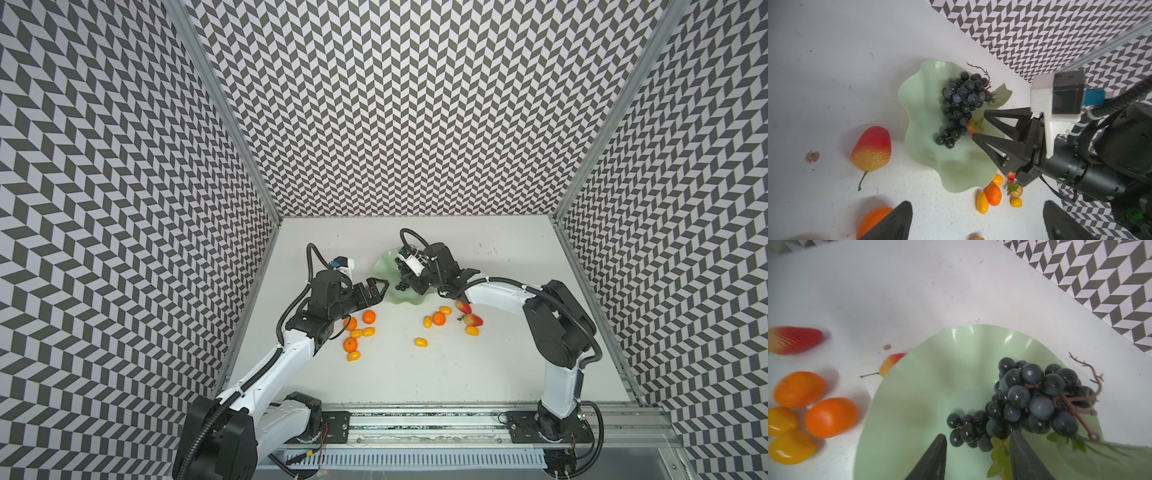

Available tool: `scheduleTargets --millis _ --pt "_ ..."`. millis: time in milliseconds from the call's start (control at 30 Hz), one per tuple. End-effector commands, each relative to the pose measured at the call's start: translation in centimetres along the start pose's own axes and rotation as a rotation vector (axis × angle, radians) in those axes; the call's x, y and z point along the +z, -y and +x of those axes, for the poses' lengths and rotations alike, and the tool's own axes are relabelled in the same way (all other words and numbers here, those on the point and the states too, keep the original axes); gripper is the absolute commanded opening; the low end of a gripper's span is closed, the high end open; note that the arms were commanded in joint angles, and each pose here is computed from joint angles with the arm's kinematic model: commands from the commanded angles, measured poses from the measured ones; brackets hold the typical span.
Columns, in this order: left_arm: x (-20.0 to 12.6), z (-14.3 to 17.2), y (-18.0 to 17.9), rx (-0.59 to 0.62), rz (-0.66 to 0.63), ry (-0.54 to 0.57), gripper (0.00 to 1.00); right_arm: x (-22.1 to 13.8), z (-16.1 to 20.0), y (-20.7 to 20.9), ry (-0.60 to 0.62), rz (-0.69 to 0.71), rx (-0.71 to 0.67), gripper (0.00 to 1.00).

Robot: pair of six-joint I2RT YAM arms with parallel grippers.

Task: Arrange fruit in a fruit bowl
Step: Place the fruit in the fruit bowl, then pick up the fruit from the center of the table.

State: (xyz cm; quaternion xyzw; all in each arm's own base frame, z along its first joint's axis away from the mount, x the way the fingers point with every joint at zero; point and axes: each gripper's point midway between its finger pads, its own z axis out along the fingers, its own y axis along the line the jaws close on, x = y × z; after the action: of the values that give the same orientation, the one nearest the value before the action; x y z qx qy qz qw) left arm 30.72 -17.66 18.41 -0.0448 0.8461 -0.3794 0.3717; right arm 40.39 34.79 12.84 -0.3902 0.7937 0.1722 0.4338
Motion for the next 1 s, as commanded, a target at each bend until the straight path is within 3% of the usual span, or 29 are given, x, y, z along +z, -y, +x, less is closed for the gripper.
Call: scheduleTargets --millis 0,167,400,600,967 --pt "0.1 1.0 1.1 0.076 0.008 -0.007 1.00 -3.2 -3.0 0.9 0.104 0.032 0.151 0.45" --pt "1.0 2.2 3.7 0.138 0.075 -0.022 1.00 -6.3 -0.2 2.0 0.026 0.116 0.288 0.43" --pt "2.7 4.9 7.2 0.186 0.155 -0.079 1.00 -9.7 4.6 1.5 -0.194 0.158 0.300 0.43" --pt "3.5 7.2 8.8 0.151 0.219 -0.104 1.00 -11.1 9.4 0.3 -0.399 0.136 0.280 0.42" --pt "3.7 10.3 9.2 0.041 0.280 -0.115 1.00 -10.9 13.9 1.3 -0.567 0.210 0.207 0.42"
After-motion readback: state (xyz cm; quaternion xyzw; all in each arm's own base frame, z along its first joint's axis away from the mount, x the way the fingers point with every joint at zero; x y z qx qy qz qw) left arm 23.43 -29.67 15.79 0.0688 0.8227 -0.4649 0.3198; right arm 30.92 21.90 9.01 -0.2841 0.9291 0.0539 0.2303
